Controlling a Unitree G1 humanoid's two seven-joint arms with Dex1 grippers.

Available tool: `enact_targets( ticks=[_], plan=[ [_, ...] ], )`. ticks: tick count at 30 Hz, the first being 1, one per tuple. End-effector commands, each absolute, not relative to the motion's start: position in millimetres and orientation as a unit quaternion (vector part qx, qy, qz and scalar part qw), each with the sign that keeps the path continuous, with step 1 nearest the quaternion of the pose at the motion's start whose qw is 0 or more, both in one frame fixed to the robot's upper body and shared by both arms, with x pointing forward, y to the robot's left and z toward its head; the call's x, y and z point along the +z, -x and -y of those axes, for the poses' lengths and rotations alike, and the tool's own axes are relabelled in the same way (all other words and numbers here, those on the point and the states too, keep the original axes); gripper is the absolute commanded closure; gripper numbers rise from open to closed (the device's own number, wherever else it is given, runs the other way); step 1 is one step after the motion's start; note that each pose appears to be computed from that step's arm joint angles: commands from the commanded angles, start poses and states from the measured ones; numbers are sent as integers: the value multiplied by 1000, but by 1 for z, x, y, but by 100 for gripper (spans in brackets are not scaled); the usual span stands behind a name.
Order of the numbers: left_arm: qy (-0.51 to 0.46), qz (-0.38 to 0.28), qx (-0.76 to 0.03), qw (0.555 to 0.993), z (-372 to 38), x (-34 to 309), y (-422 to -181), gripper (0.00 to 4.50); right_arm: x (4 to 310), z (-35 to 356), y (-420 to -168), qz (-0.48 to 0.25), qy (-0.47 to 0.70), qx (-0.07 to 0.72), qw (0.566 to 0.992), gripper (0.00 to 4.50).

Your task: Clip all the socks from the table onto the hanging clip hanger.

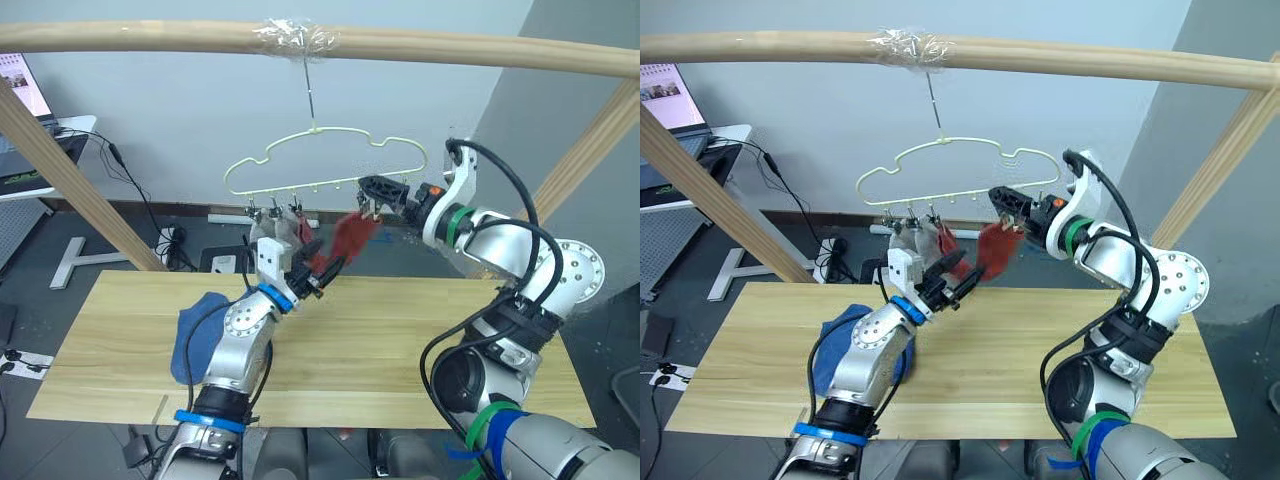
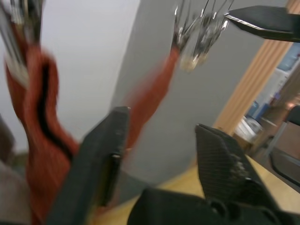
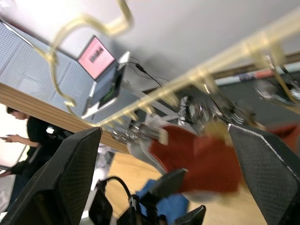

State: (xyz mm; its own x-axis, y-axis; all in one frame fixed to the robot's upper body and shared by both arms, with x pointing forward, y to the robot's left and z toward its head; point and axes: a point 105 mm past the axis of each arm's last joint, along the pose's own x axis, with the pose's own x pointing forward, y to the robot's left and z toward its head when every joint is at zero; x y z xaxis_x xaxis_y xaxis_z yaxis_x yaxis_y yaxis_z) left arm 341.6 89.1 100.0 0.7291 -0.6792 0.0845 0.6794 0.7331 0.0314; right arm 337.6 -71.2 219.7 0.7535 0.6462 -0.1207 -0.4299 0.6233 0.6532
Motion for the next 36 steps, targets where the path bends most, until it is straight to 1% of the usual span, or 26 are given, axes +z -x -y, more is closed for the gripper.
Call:
enact_targets(
  ticks=[1, 3, 5, 10, 11, 12, 14, 15, 17, 20, 22, 26, 28, 32, 36],
  plan=[
    [0, 24, -376, 926, -103, 112, -337, 161, 225, 67, -323, -152, -249, 336, 896, 0],
    [-1, 10, -383, 924, -109, 118, -334, 161, 220, 68, -320, -153, -242, 334, 898, 0],
    [-34, -12, -376, 926, -116, 117, -333, 161, 215, 70, -319, -153, -230, 329, 903, 0],
    [-46, -13, -386, 921, -122, 125, -323, 161, 212, 75, -319, -138, -199, 318, 916, 0],
    [-51, -15, -385, 921, -125, 125, -320, 161, 213, 78, -319, -126, -172, 311, 926, 0],
    [-62, -18, -387, 920, -129, 124, -316, 161, 211, 81, -319, -109, -114, 302, 940, 0],
    [-89, -31, -394, 914, -138, 119, -311, 161, 207, 82, -317, -81, -38, 297, 951, 0],
    [-102, -40, -399, 911, -142, 117, -310, 161, 205, 82, -317, -70, -22, 297, 952, 0],
    [-104, -18, -413, 904, -148, 124, -310, 161, 202, 82, -318, -46, 15, 288, 956, 0],
    [-70, 0, -401, 913, -153, 137, -316, 161, 196, 81, -320, -31, 19, 279, 960, 0],
    [-64, 5, -402, 913, -153, 140, -316, 161, 195, 81, -321, -22, 22, 273, 962, 0],
    [-78, 14, -417, 905, -151, 141, -307, 161, 197, 77, -321, 11, 38, 265, 964, 0],
    [-98, 18, -418, 903, -153, 139, -302, 161, 199, 77, -321, 38, 72, 249, 965, 0],
    [-57, 29, -422, 904, -154, 148, -301, 161, 202, 72, -322, 70, 72, 231, 968, 0],
    [-43, 44, -434, 899, -155, 160, -302, 161, 201, 59, -323, 73, 47, 232, 969, 0]
  ],
)
